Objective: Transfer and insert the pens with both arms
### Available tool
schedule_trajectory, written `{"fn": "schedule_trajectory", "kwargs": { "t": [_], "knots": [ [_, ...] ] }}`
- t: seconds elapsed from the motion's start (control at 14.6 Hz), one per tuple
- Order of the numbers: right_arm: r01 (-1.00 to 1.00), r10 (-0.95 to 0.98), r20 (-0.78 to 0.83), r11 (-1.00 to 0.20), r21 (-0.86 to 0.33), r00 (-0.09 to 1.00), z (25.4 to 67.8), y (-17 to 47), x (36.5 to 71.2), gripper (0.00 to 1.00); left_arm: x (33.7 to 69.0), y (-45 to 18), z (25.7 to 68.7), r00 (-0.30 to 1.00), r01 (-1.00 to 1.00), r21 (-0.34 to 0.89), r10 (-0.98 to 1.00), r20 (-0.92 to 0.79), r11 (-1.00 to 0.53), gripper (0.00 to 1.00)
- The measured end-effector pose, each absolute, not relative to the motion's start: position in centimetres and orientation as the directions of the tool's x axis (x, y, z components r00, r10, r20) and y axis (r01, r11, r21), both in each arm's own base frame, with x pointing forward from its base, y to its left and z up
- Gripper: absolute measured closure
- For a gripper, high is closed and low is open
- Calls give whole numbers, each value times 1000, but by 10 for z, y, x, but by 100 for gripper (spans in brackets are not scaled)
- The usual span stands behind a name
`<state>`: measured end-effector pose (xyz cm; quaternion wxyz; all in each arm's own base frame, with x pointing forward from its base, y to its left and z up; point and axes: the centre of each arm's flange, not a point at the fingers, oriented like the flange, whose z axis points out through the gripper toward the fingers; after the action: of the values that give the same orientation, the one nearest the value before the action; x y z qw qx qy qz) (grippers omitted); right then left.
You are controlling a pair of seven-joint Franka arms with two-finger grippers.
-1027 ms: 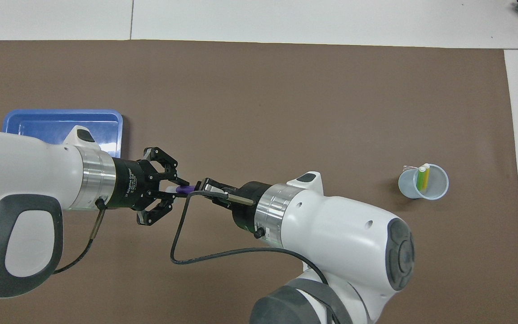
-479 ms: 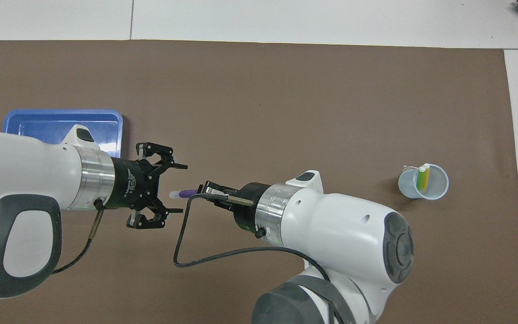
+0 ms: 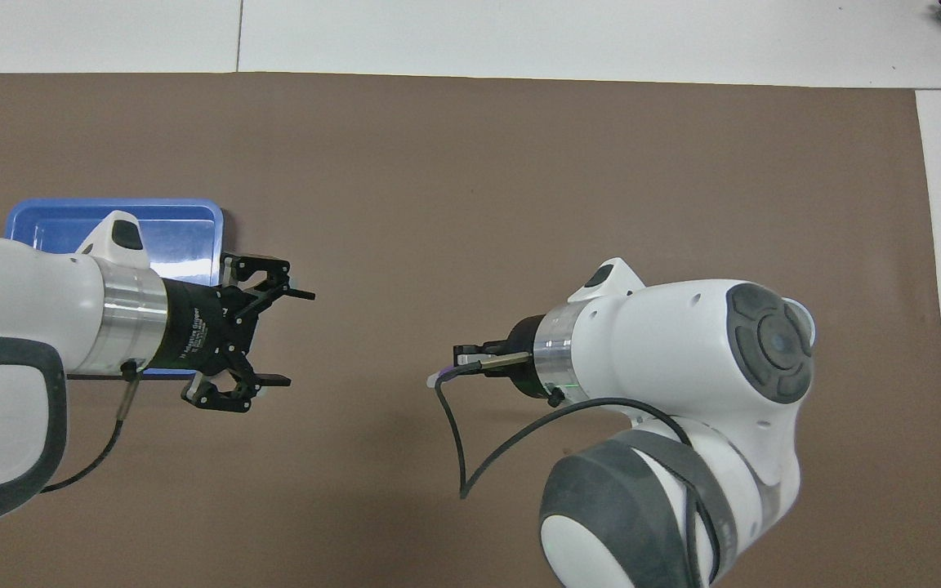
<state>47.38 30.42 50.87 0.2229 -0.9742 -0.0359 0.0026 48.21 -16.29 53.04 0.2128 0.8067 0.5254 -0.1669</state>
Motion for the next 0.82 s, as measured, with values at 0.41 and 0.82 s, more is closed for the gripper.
{"fn": "schedule_trajectory", "kwargs": {
  "t": [0.41, 0.82],
  "knots": [
    [409, 428, -111, -898, -160, 897, 524, 213, 470, 82, 489, -16, 525, 727, 685, 257, 623, -288, -682, 0],
    [711, 685, -267, -703, 1, 678, 518, 119, 485, 82, 490, 19, 534, 906, 423, 174, 409, -109, -889, 0]
  ]
}}
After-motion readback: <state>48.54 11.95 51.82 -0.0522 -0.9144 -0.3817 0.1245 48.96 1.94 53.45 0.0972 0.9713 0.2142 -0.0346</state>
